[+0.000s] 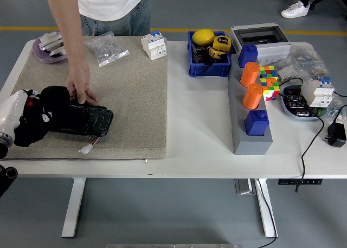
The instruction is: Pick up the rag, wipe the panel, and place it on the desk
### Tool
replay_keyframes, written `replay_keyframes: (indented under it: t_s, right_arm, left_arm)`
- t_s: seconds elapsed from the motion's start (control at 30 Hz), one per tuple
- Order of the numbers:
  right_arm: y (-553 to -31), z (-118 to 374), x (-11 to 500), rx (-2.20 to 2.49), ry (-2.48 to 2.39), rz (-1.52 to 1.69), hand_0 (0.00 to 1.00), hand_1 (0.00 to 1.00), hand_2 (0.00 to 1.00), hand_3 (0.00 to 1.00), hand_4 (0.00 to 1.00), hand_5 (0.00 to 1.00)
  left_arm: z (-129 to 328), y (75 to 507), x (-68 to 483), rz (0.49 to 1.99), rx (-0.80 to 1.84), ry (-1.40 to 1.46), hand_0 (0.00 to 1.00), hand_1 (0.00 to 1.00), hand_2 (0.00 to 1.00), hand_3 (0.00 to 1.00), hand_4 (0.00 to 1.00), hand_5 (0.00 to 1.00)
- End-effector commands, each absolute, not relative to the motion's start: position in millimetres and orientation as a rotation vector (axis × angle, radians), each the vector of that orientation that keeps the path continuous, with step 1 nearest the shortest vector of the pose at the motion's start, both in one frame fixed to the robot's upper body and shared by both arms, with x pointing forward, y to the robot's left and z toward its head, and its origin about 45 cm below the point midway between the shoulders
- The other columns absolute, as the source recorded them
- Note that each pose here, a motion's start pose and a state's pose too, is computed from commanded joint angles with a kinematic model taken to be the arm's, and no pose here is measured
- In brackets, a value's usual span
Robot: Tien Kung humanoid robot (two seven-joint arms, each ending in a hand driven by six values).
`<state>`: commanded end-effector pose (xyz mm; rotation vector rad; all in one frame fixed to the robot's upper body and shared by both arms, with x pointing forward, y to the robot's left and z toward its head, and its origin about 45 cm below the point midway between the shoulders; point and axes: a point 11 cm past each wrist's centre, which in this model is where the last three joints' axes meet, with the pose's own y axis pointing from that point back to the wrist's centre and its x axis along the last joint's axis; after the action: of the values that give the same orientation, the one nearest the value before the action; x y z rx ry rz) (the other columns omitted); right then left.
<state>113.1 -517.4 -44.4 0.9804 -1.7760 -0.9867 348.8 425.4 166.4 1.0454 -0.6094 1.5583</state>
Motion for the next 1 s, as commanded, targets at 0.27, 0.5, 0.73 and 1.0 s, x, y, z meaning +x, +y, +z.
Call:
replay_keyframes:
  t_s: [0.27, 0.5, 0.73, 1.0]
  right_arm:
    - [-518, -44, 115, 0.983, -1.780, -0.984, 0.804, 0.694, 0.708, 0.685, 0.998, 0.738]
    - [-517, -44, 116, 0.985, -1.780, -0.983, 0.803, 0.694, 0.708, 0.684, 0.998, 0.740]
    - [-516, -44, 116, 0.988, -1.779, -0.985, 0.803, 0.694, 0.707, 0.685, 0.998, 0.739]
    - [-516, -43, 119, 0.994, -1.784, -0.979, 0.804, 0.694, 0.708, 0.684, 0.998, 0.738]
  left_arm:
    - [173, 448, 347, 1.627, 1.085, -0.612, 0.255, 0.295, 0.541, 0.507, 0.235, 0.002]
    - [174, 458, 346, 1.644, 1.106, -0.609, 0.256, 0.295, 0.539, 0.505, 0.233, 0.002]
    - [176, 459, 347, 1.661, 1.099, -0.603, 0.255, 0.297, 0.537, 0.506, 0.239, 0.002]
    - [169, 444, 350, 1.624, 1.083, -0.593, 0.255, 0.302, 0.538, 0.507, 0.255, 0.002]
